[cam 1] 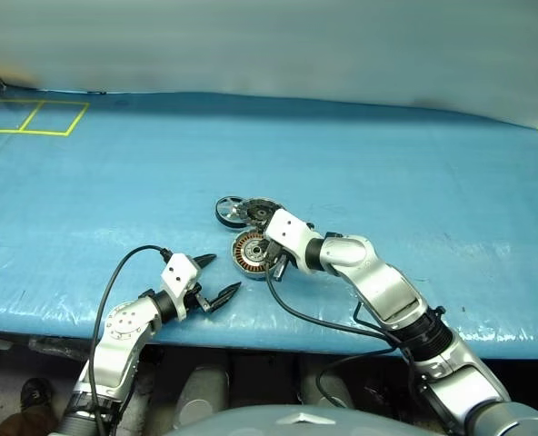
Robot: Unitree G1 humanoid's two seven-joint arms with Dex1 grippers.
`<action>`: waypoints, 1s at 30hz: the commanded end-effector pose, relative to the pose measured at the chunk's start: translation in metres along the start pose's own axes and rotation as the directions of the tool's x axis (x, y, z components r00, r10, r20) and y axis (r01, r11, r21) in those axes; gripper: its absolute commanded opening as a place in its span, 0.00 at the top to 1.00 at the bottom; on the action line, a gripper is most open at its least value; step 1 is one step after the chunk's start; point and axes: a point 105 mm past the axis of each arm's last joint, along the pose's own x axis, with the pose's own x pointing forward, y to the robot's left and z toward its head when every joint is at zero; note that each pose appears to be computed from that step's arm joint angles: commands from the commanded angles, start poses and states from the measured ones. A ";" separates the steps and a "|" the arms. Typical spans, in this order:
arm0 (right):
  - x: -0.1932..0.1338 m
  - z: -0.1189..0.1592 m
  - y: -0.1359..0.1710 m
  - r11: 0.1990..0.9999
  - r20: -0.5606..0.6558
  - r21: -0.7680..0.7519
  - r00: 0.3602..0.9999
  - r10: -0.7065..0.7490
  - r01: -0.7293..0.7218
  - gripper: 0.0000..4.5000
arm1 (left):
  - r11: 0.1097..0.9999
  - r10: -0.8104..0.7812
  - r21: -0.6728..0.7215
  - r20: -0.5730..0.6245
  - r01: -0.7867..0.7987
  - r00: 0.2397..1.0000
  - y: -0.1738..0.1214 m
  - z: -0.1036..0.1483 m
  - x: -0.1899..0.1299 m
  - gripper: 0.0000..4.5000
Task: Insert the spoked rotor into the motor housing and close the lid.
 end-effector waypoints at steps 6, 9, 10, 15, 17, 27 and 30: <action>-0.002 0.008 0.002 1.000 0.029 -0.021 1.000 -0.002 0.002 1.00 | 1.000 -0.001 0.016 0.016 0.001 1.000 -0.001 0.005 0.001 0.00; -0.002 0.005 0.003 1.000 0.017 -0.020 1.000 0.002 -0.001 1.00 | 1.000 0.001 0.015 0.016 -0.001 1.000 0.000 0.005 0.001 0.00; -0.002 0.002 0.003 1.000 0.005 -0.022 1.000 0.001 -0.001 1.00 | 1.000 0.001 0.014 0.016 -0.002 1.000 0.000 0.004 0.001 0.00; -0.002 -0.006 0.003 1.000 -0.022 -0.031 1.000 -0.004 0.004 1.00 | 1.000 0.004 0.014 0.016 -0.004 1.000 0.000 0.004 0.001 0.00; -0.003 -0.003 0.003 0.999 -0.012 -0.033 1.000 -0.007 0.006 1.00 | 1.000 0.004 0.014 0.017 -0.004 1.000 0.000 0.004 0.001 0.00; -0.011 0.021 0.004 0.999 0.081 -0.054 0.997 -0.002 0.006 1.00 | 1.000 0.001 0.014 0.016 -0.002 1.000 0.000 0.004 0.002 0.00; -0.011 0.022 0.006 0.998 0.082 -0.057 0.997 0.008 -0.003 1.00 | 1.000 0.002 0.015 0.016 -0.002 1.000 0.000 0.004 0.002 0.00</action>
